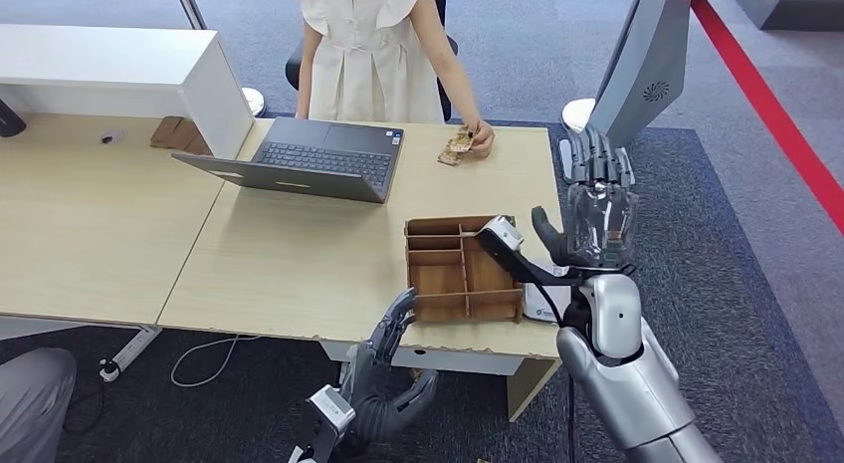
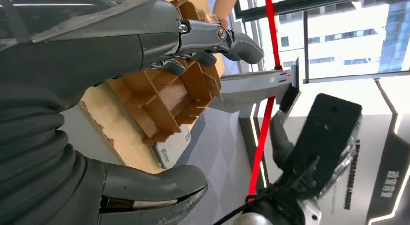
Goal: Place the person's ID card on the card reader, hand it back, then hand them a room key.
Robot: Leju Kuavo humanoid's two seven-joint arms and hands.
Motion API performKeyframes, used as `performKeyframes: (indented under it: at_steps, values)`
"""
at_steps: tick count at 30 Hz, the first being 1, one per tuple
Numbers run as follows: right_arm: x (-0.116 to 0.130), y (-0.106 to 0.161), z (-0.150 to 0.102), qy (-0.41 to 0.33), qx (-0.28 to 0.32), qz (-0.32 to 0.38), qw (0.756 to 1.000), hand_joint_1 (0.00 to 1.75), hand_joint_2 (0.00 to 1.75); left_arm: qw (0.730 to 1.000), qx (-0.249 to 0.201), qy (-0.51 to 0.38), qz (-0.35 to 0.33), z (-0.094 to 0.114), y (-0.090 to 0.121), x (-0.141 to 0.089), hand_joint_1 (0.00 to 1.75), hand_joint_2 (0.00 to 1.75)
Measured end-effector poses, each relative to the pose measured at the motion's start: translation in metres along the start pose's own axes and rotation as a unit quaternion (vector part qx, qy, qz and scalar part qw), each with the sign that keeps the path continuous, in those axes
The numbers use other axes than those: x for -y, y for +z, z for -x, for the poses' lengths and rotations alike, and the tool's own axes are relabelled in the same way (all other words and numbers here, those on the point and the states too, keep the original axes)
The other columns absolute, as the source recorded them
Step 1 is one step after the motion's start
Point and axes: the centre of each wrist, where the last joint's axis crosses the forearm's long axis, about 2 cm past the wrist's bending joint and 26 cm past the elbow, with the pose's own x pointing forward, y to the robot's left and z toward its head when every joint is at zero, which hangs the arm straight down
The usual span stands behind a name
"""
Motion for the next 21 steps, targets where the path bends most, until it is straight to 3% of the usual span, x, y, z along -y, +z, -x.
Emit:
performKeyframes:
  at_steps: [9,21]
  values:
    - [-0.024,0.013,-0.018,-0.039,0.061,-0.192,0.979,0.0,1.75,1.0,0.015,0.01,0.014,0.0,0.001,0.001,0.0,1.75]
    - [-0.029,0.03,-0.014,-0.009,0.078,-0.233,0.969,0.0,1.75,0.999,0.014,0.017,0.035,0.001,0.0,0.002,0.0,1.75]
